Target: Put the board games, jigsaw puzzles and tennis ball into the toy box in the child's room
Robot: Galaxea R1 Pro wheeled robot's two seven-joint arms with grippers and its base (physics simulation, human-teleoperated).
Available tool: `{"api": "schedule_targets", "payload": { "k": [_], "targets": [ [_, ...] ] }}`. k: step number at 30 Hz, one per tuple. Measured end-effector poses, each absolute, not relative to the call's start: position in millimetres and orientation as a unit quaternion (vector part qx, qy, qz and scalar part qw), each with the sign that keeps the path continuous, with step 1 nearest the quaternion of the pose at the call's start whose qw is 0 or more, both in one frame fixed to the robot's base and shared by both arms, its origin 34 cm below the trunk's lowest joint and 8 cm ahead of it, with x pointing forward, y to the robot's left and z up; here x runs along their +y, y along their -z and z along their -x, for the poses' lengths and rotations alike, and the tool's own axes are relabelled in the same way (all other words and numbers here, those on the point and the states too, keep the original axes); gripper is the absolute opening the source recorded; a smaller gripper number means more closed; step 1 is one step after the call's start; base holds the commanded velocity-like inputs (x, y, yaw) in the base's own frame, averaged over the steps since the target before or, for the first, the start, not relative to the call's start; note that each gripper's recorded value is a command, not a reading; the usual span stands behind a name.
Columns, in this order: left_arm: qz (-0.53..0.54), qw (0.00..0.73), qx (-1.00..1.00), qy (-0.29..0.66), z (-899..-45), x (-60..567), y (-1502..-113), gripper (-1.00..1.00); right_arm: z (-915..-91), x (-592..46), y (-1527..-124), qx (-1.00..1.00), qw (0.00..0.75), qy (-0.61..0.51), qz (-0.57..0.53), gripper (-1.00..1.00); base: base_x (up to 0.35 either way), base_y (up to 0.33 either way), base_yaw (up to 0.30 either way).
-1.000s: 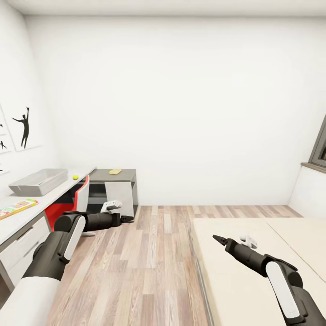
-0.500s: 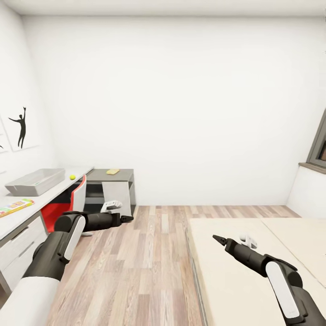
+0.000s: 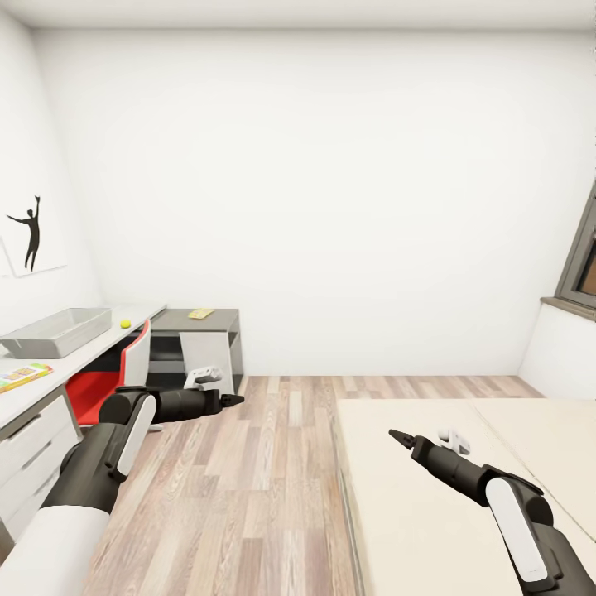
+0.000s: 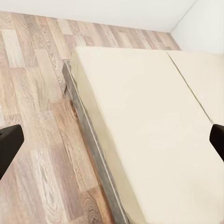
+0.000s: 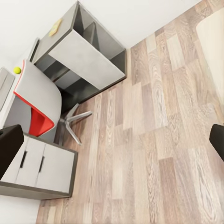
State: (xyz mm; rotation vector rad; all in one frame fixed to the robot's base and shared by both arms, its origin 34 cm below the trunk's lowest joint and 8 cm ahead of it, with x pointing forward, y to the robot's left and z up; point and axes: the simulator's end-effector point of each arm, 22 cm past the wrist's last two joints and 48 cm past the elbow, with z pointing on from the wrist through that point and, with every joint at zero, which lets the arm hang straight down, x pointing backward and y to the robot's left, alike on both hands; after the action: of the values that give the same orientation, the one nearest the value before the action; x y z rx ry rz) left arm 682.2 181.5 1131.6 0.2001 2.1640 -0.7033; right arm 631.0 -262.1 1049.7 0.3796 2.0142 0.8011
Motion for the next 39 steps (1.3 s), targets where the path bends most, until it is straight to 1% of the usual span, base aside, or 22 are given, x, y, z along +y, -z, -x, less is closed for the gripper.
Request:
{"api": "schedule_targets", "payload": {
  "k": [39],
  "targets": [
    [-0.080, 0.416, 0.862, 0.280, -682.2, 181.5, -1131.6, 1.00, -631.0, -262.1, -1049.9, 0.816, 0.453, -0.325, -0.154, 1.00, 0.000, -0.149, 0.000]
  ]
}}
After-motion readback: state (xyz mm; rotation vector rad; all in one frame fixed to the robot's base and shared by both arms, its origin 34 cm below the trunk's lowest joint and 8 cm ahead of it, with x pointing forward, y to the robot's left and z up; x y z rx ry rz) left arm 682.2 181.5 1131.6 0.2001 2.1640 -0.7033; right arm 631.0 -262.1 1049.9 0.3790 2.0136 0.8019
